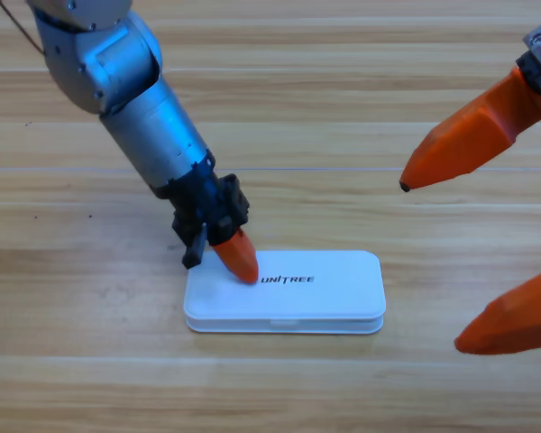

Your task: Clean up eraser and pencils

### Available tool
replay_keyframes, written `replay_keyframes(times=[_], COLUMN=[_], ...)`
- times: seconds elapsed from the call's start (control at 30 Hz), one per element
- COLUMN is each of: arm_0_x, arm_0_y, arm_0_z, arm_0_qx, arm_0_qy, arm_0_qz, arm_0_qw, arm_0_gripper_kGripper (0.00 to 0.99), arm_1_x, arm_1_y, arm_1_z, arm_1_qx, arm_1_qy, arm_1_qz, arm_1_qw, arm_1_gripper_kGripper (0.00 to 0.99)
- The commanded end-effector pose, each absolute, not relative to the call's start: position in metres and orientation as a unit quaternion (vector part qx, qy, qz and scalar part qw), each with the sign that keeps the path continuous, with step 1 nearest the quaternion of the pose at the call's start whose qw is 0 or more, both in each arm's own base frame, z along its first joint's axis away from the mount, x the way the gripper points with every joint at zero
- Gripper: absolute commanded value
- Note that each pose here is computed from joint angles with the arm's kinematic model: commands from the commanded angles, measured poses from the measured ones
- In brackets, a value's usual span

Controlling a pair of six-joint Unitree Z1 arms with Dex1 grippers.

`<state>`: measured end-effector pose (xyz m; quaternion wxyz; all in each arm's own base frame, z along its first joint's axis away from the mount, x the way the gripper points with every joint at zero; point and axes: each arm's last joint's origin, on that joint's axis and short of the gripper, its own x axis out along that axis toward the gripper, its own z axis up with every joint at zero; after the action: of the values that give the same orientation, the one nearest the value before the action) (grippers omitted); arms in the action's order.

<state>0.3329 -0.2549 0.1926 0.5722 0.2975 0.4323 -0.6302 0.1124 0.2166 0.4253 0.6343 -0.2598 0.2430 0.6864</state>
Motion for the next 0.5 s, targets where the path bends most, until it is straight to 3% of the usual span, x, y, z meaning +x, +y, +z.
replay_keyframes(times=[0.03, 0.5], arm_0_x=[0.32, 0.317], arm_0_y=[-0.265, -0.269], arm_0_z=[0.171, 0.155], arm_0_qx=[0.314, 0.335], arm_0_qy=[0.445, 0.452], arm_0_qz=[-0.636, -0.622], arm_0_qw=[0.547, 0.544], arm_0_gripper_kGripper=[0.0, 0.0], arm_1_x=[0.114, 0.114], arm_1_y=[0.233, 0.233], arm_1_z=[0.412, 0.412], arm_1_qx=[-0.259, -0.259], arm_1_qy=[0.258, 0.259], arm_1_qz=[0.695, 0.695], arm_1_qw=[0.619, 0.619], arm_1_gripper_kGripper=[0.988, 0.988])
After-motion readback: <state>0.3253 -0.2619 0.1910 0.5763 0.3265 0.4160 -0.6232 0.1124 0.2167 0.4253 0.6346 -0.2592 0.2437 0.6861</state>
